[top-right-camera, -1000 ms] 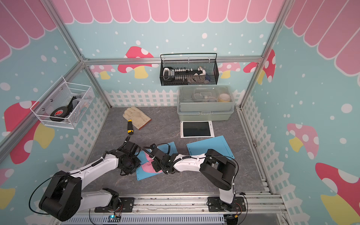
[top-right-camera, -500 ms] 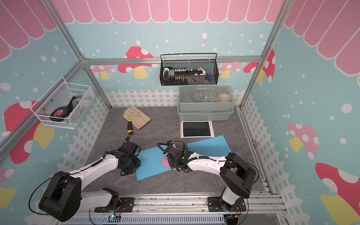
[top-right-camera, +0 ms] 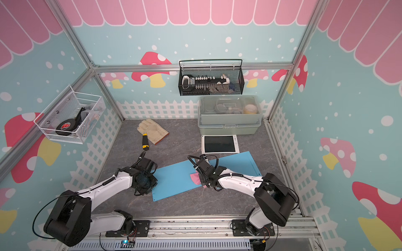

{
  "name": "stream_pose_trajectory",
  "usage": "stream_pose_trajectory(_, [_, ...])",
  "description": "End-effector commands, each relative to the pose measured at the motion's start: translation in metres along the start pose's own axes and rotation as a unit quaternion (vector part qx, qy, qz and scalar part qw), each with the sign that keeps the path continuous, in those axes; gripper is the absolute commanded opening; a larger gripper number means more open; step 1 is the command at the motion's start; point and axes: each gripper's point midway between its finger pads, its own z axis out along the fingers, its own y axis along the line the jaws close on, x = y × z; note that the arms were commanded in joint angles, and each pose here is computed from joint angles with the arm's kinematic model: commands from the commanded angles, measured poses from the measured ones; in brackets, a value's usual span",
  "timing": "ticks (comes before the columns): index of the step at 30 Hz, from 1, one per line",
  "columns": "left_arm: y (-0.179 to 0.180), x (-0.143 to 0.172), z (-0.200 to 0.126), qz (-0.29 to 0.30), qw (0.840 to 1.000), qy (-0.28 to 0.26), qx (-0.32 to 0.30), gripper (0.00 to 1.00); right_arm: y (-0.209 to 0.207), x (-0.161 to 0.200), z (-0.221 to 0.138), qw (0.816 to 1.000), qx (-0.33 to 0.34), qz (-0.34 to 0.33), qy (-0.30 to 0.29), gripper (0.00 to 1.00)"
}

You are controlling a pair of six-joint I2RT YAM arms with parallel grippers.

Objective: Wipe the drawing tablet
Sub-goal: Wipe the dirt from the drawing tablet.

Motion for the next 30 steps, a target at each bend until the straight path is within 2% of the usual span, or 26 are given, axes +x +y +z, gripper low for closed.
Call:
stream_pose_trajectory(1, [0.035, 0.007, 0.019, -0.008, 0.998, 0.01, -0.066, 0.33, 0.069, -0.007, -0.015, 0.995, -0.06, -0.077, -0.021, 0.0])
stream_pose_trajectory(4, [0.033, 0.008, 0.019, -0.006, 0.998, 0.013, -0.063, 0.33, 0.139, -0.021, -0.015, 0.986, -0.145, -0.074, -0.041, 0.0])
stream_pose_trajectory(5, [0.032, 0.008, 0.02, -0.005, 0.998, 0.014, -0.062, 0.33, 0.151, -0.024, -0.011, 0.984, -0.165, -0.062, -0.04, 0.0])
stream_pose_trajectory(7, [0.032, 0.008, 0.02, -0.003, 0.998, 0.014, -0.062, 0.33, 0.151, -0.024, 0.005, 0.986, -0.163, -0.032, -0.024, 0.0])
stream_pose_trajectory(8, [0.032, 0.008, 0.02, -0.004, 0.998, 0.014, -0.063, 0.33, 0.142, -0.021, 0.013, 0.988, -0.151, -0.022, -0.013, 0.0])
stream_pose_trajectory(11, [0.03, 0.007, 0.019, -0.003, 0.998, 0.014, -0.061, 0.33, 0.078, -0.01, 0.033, 0.996, -0.083, 0.022, 0.022, 0.0])
stream_pose_trajectory(14, [0.03, 0.006, 0.019, -0.002, 0.998, 0.013, -0.063, 0.33, 0.008, -0.01, 0.023, 0.999, -0.005, 0.04, 0.012, 0.0])
stream_pose_trajectory(16, [0.03, 0.005, 0.018, -0.002, 0.998, 0.012, -0.062, 0.32, -0.004, -0.017, 0.01, 1.0, 0.011, 0.014, -0.007, 0.0])
stream_pose_trajectory(18, [0.029, 0.005, 0.018, -0.003, 0.998, 0.012, -0.059, 0.33, 0.02, -0.022, 0.01, 1.0, -0.03, 0.001, -0.01, 0.0])
stream_pose_trajectory(21, [0.028, 0.005, 0.019, -0.003, 0.998, 0.015, -0.055, 0.32, 0.094, -0.034, 0.012, 0.994, -0.102, -0.04, -0.028, 0.0])
stream_pose_trajectory(25, [0.023, 0.006, 0.021, -0.002, 0.999, 0.022, -0.035, 0.3, 0.174, -0.061, 0.023, 0.976, -0.206, -0.017, -0.062, 0.0])
stream_pose_trajectory(27, [0.023, 0.007, 0.022, -0.005, 0.999, 0.026, -0.03, 0.29, 0.189, -0.084, 0.022, 0.968, -0.231, -0.004, -0.099, 0.0])
stream_pose_trajectory(30, [0.026, 0.009, 0.024, -0.009, 0.999, 0.029, -0.028, 0.29, 0.179, -0.098, 0.048, 0.972, -0.211, -0.003, -0.106, 0.0])
